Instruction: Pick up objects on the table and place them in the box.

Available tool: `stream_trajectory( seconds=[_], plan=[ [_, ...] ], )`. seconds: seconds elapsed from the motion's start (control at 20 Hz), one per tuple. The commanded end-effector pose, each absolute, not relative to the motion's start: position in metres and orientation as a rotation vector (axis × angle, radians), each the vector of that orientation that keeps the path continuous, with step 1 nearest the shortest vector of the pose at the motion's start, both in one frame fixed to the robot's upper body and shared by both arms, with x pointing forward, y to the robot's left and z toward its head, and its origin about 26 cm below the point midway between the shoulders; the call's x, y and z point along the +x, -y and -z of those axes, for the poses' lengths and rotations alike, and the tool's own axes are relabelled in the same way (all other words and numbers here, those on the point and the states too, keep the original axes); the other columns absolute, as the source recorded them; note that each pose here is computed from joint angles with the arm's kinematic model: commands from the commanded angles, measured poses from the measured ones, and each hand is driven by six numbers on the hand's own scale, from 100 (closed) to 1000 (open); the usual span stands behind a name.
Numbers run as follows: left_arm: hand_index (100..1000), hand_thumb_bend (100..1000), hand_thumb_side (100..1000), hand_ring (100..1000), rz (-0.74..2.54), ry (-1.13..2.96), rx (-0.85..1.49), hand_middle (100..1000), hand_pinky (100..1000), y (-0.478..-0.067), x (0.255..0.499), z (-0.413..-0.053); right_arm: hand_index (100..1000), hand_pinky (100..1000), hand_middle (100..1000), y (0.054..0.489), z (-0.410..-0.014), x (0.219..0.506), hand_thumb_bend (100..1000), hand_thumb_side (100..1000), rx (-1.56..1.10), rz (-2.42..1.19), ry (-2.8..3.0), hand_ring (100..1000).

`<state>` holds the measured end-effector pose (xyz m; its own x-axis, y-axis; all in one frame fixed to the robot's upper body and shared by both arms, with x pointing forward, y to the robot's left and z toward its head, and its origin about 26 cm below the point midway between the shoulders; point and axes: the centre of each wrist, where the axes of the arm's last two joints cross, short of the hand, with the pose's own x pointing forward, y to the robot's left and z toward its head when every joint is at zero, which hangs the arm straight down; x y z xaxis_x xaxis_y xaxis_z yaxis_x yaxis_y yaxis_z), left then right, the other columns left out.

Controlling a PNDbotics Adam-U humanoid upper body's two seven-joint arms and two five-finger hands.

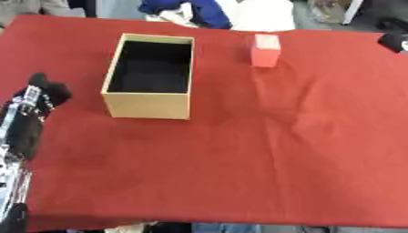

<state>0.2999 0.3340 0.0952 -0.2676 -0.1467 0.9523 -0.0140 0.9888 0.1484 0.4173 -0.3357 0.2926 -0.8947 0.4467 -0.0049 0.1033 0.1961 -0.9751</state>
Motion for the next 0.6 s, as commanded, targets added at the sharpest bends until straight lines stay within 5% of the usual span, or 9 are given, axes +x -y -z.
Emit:
stream_trajectory(
  seconds=[0.05, 0.6],
  plan=[
    [643, 259, 782, 711, 0.166, 1.861, 0.135, 571, 858, -0.337, 0.302, -0.107, 888, 842, 903, 0.345, -0.301, 0.427, 372, 414, -0.578, -1.838, 2.127, 933],
    [643, 261, 774, 712, 0.189, 1.874, 0.118, 571, 857, -0.335, 0.305, -0.113, 896, 847, 893, 0.342, -0.278, 0.469, 291, 395, -0.612, -1.709, 2.033, 941]
  ],
)
